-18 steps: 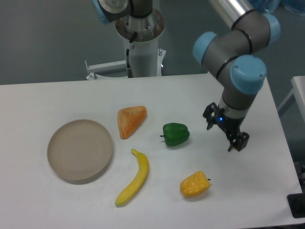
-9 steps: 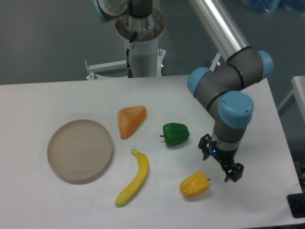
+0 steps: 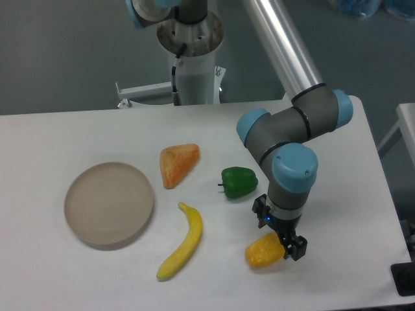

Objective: Pick up the yellow pepper from the table
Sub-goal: 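Close the gripper around the yellow pepper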

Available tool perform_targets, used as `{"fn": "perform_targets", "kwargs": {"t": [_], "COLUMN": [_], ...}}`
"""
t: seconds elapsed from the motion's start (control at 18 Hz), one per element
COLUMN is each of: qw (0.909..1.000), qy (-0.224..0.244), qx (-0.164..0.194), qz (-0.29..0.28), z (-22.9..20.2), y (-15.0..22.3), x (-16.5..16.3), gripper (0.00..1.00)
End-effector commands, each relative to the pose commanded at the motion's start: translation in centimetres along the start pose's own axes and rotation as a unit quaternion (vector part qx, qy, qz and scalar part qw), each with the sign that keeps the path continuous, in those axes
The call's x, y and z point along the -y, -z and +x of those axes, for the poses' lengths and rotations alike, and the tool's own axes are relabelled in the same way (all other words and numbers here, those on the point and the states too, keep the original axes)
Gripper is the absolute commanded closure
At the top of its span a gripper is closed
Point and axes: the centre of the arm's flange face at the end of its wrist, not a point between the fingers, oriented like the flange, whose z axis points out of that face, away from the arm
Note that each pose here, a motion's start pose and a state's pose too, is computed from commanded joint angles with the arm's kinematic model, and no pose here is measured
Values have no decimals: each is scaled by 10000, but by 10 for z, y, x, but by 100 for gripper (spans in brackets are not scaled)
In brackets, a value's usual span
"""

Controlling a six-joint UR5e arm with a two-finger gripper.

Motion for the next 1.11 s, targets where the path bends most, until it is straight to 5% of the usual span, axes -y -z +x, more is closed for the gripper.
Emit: {"fn": "perform_targets", "kwargs": {"t": [0.78, 0.94, 1.11], "qw": [9999, 9999, 9999], "qy": [-87, -89, 7], "qx": [-80, -45, 49], "qz": [-14, -86, -135], "z": [4, 4, 5], "y": [-35, -29, -5], "x": [11, 10, 8], "gripper": [0, 63, 68]}}
